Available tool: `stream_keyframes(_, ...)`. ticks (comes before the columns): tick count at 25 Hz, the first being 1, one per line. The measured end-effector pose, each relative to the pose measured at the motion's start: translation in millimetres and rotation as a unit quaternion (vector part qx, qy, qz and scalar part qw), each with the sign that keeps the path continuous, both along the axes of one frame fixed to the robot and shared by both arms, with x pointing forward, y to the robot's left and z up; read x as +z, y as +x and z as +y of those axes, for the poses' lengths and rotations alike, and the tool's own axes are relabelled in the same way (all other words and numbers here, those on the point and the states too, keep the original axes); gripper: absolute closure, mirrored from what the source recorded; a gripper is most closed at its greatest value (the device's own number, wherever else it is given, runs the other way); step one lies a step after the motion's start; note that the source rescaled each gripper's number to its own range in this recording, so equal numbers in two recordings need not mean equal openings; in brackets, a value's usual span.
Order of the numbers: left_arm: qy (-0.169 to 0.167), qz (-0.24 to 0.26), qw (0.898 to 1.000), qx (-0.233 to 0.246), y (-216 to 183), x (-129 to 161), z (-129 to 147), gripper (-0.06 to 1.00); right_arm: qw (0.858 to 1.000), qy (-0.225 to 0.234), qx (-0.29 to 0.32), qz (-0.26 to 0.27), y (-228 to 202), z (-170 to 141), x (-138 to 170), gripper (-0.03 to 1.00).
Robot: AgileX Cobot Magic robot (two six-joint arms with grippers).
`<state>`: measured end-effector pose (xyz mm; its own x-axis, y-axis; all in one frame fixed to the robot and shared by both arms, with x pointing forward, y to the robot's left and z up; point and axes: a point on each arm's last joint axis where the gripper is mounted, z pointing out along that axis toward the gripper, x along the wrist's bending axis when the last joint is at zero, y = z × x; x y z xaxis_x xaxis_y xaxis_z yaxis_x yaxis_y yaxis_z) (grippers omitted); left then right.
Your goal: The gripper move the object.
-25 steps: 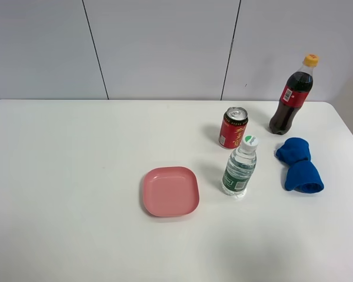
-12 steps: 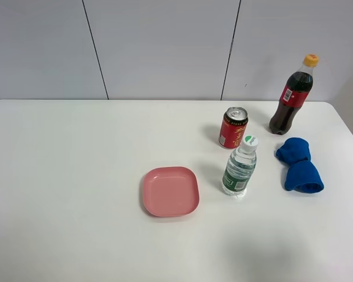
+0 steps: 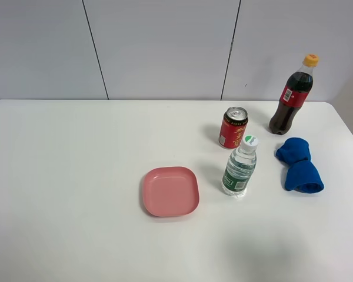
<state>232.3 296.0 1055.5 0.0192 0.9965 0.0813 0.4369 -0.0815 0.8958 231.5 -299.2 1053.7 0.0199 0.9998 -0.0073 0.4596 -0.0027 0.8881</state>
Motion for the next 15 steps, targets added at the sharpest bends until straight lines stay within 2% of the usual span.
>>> stream_keyframes(15, 0.000, 0.000, 1.000, 0.000, 0.0, 0.0, 0.0, -0.06, 1.000, 0.017, -0.011, 0.000, 0.0, -0.4, 0.0, -0.03)
